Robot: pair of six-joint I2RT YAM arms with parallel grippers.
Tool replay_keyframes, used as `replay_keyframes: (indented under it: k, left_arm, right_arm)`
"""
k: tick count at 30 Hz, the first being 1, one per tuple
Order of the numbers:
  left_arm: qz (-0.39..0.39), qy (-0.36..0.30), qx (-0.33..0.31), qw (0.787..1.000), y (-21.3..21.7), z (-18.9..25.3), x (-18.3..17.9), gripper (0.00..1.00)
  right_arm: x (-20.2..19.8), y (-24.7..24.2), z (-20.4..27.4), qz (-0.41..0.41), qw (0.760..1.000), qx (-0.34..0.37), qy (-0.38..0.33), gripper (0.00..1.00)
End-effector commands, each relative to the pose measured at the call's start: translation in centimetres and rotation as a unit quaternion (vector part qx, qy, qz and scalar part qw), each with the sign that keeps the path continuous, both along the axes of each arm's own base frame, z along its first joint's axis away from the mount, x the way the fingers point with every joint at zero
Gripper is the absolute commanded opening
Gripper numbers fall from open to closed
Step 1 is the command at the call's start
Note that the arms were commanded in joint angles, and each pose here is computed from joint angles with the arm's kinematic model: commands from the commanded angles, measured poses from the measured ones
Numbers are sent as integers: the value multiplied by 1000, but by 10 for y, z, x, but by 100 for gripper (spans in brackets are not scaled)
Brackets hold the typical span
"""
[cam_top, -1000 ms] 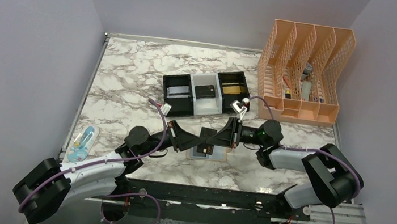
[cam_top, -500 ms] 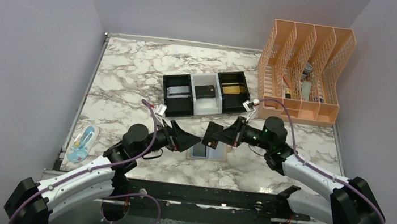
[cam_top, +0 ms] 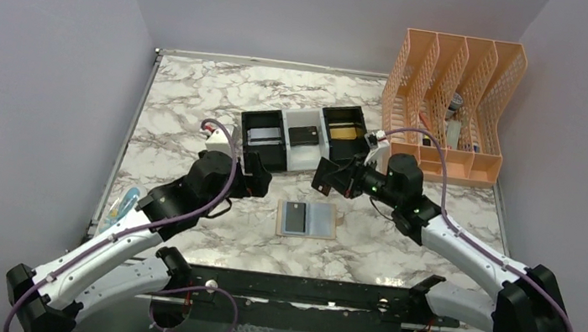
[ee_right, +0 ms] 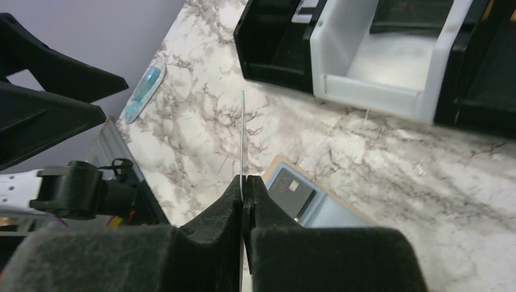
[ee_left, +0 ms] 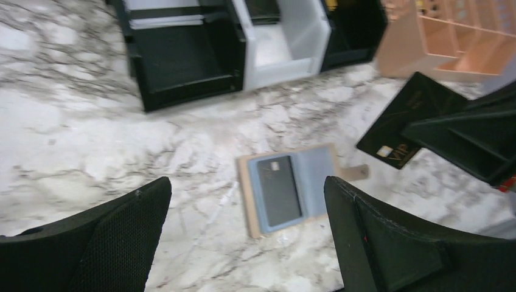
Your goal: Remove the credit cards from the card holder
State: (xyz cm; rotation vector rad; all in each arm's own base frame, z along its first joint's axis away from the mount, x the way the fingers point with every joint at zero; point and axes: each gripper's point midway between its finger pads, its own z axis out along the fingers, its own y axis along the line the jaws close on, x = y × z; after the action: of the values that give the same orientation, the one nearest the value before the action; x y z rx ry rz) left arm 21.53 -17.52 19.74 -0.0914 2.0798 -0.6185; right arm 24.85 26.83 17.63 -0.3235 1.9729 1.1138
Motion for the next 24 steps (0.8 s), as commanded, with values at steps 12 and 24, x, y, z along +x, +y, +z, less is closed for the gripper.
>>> replay_keyframes:
  k: [12,24]
  left_arm:
    - [111,38,148,982,104,-10,46,99]
    - [203,0,147,968,142,-5,30,99]
  right_arm:
    - [79,0,22,-34,957,-184,-222,1]
    - [139,38,12,-8,918,-246,-311,1]
